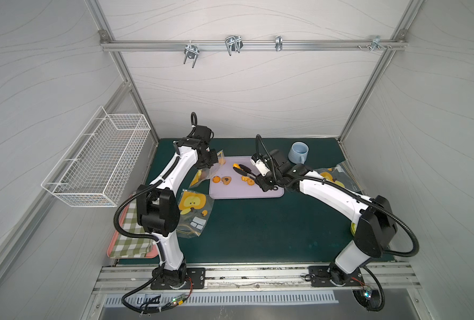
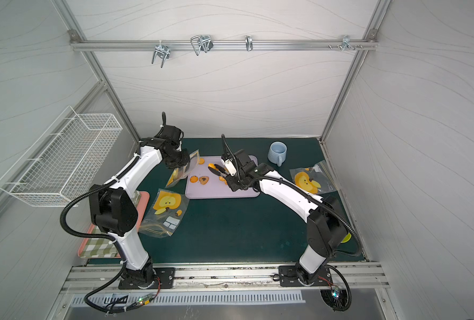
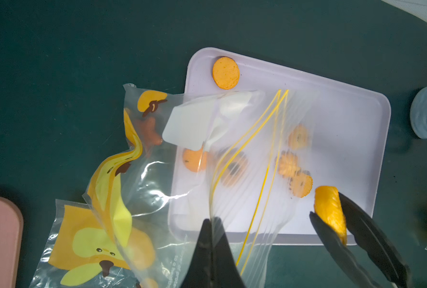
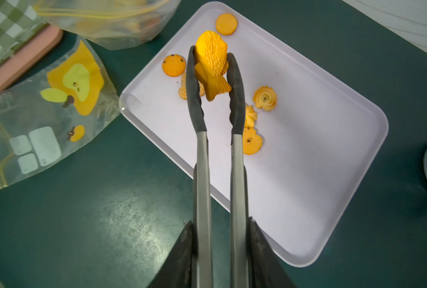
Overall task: Put the cookies into a resealable bag to prevent moisture
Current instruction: Pick up the cookie from the tray, then place the cookie in the ziploc bag.
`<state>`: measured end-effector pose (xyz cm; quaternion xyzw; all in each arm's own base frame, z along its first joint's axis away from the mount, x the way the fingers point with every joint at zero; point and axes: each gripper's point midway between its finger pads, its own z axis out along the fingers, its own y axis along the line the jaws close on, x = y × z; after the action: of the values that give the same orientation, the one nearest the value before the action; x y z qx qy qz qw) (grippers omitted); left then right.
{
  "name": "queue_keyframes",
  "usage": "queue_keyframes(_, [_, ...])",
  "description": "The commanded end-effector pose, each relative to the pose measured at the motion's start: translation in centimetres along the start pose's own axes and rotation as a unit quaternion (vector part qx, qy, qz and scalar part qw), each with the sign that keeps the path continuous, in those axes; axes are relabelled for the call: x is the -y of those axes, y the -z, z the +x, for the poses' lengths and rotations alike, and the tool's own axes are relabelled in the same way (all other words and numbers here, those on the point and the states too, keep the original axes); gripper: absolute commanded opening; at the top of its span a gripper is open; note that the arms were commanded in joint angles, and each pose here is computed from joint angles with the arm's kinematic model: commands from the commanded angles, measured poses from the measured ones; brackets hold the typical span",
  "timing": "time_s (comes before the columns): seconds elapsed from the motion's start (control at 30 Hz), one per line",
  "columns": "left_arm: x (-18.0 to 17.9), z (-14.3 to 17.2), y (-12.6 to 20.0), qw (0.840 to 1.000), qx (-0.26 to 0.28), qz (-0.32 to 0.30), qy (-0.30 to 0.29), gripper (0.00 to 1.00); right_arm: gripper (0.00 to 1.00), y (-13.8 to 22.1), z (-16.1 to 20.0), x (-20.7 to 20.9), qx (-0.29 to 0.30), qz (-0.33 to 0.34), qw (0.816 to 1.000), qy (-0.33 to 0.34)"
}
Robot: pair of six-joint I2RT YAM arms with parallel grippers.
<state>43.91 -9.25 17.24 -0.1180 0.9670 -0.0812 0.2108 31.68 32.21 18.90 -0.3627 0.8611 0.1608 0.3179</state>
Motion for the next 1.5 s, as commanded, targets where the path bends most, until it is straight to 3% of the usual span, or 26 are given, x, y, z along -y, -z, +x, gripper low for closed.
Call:
queue_keyframes(0.0, [0.5,-1.0,0.3,1.000,0.012,0.012,0.004,0.00,0.35,2.6,-4.5,-1.8,0.072,-0.044,0.996,0.004])
queue_keyframes(0.43, [0.8,-0.9,0.1,1.000,0.008,0.021,0.003,0.00,0.35,0.1,-7.9,-3.6,0.070,-0.067,0.995,0.027])
queue_keyframes(0.67, [0.7,-0.9,0.1,1.000,0.008,0.020,0.003,0.00,0.35,-2.0,-6.6,-3.7,0.039,-0.062,0.997,0.031])
queue_keyframes(1.07, [0.8,-0.9,0.1,1.000,0.008,0.023,0.002,0.00,0.35,-2.5,-4.7,-4.4,0.006,-0.074,0.996,0.049])
queue_keyframes(1.17, [0.8,-0.9,0.1,1.000,0.007,0.023,0.002,0.00,0.51,-2.9,-5.2,-4.7,0.007,-0.082,0.995,0.048])
queue_keyframes(1.47, [0.7,-1.0,0.1,1.000,0.010,0.021,0.002,0.00,0.51,-2.1,-5.6,-4.6,0.021,-0.076,0.996,0.043])
